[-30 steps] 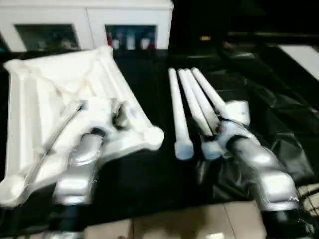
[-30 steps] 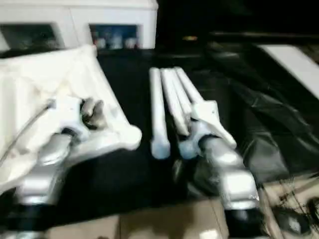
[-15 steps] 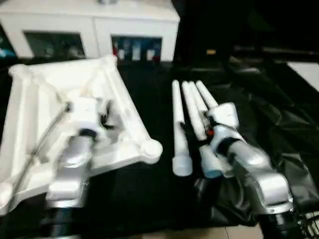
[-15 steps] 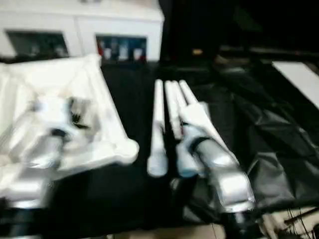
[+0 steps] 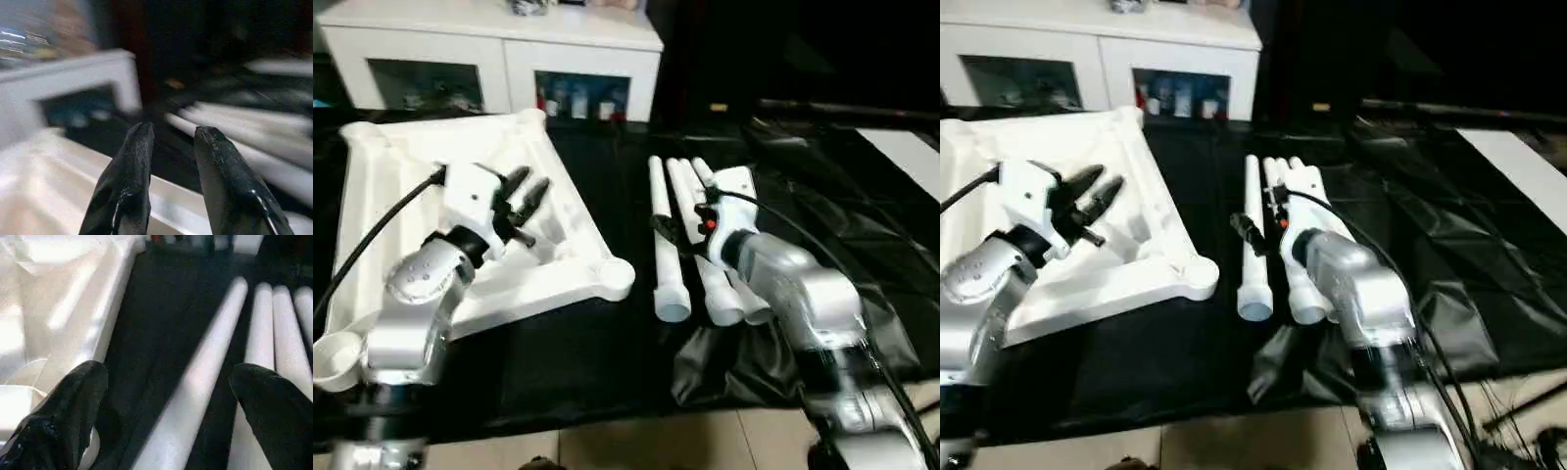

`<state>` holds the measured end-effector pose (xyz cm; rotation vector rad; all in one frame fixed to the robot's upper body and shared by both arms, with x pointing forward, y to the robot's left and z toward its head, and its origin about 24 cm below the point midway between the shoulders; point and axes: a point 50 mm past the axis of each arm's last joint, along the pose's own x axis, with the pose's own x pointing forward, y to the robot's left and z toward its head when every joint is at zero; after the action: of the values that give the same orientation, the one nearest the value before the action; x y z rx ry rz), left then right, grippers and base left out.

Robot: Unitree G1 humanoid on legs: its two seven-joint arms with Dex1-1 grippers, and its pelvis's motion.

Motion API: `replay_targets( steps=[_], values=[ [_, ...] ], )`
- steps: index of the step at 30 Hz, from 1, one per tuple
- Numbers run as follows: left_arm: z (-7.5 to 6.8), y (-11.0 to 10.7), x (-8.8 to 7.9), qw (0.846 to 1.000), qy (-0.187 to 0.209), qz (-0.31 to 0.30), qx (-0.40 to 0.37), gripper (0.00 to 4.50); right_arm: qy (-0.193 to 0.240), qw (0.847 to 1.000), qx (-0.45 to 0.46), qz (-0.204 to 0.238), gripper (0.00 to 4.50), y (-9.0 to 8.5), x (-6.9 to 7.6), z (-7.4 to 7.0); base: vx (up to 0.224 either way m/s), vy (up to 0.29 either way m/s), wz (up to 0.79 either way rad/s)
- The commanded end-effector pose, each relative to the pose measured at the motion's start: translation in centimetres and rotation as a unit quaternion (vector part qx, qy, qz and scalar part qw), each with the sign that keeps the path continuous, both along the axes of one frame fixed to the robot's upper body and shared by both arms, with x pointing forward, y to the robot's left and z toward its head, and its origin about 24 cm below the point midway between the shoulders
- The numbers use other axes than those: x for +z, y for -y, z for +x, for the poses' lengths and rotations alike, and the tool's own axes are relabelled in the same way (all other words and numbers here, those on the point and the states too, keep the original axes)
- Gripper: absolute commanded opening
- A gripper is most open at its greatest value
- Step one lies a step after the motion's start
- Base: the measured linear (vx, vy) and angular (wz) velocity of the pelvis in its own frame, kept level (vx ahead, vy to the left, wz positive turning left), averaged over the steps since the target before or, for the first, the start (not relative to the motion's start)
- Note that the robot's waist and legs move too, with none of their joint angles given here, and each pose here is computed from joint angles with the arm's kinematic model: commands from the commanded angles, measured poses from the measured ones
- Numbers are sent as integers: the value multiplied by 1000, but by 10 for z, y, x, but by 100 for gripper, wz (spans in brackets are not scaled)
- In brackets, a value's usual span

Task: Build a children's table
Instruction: Move table base, then pick table leg

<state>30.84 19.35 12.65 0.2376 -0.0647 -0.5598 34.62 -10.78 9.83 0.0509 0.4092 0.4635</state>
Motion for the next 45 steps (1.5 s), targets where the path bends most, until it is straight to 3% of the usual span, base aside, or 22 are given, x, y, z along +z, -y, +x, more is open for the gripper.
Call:
replay_targets(
  steps=[1, 4, 6, 8, 18, 21, 27, 31, 38, 43, 45],
  values=[
    [-2, 14, -5, 994, -45, 24, -92, 161, -30, 998, -35, -33, 443, 6, -2, 15, 0, 0, 0],
    [-6, 17, -6, 988, -71, 33, -131, 161, -39, 997, -48, -49, 443, 6, -2, 22, 0, 0, 0],
    [-17, 24, -1, 968, -108, 62, -218, 161, -85, 991, -71, -69, 443, 5, -7, 31, 0, 0, 0],
    [-19, 24, 0, 964, -116, 68, -231, 161, -89, 991, -71, -71, 443, 4, -8, 32, 0, 0, 0],
    [-33, 26, 3, 933, -162, 90, -308, 161, -168, 984, -43, -34, 443, -11, -13, 33, 34, -12, -2],
    [-36, 26, 4, 927, -173, 96, -320, 161, -187, 982, -34, 1, 443, -18, -16, 34, 0, 0, 0],
    [-38, 28, 5, 923, -178, 100, -325, 161, -160, 985, -54, -39, 443, -14, -10, 39, 0, 0, 0],
    [-37, 27, 8, 925, -176, 94, -322, 161, -134, 989, -36, -53, 443, -17, 8, 45, 0, 0, 0],
    [-36, 26, 7, 924, -180, 100, -323, 161, -99, 995, -13, -23, 443, -29, 30, 52, 0, 0, 0],
    [-35, 24, 7, 924, -182, 103, -321, 161, -112, 994, 0, -15, 443, -36, 29, 50, 0, 0, 0],
    [-34, 25, 7, 923, -185, 102, -321, 161, -132, 991, 8, -19, 443, -41, 21, 47, 0, 0, 0]
  ],
)
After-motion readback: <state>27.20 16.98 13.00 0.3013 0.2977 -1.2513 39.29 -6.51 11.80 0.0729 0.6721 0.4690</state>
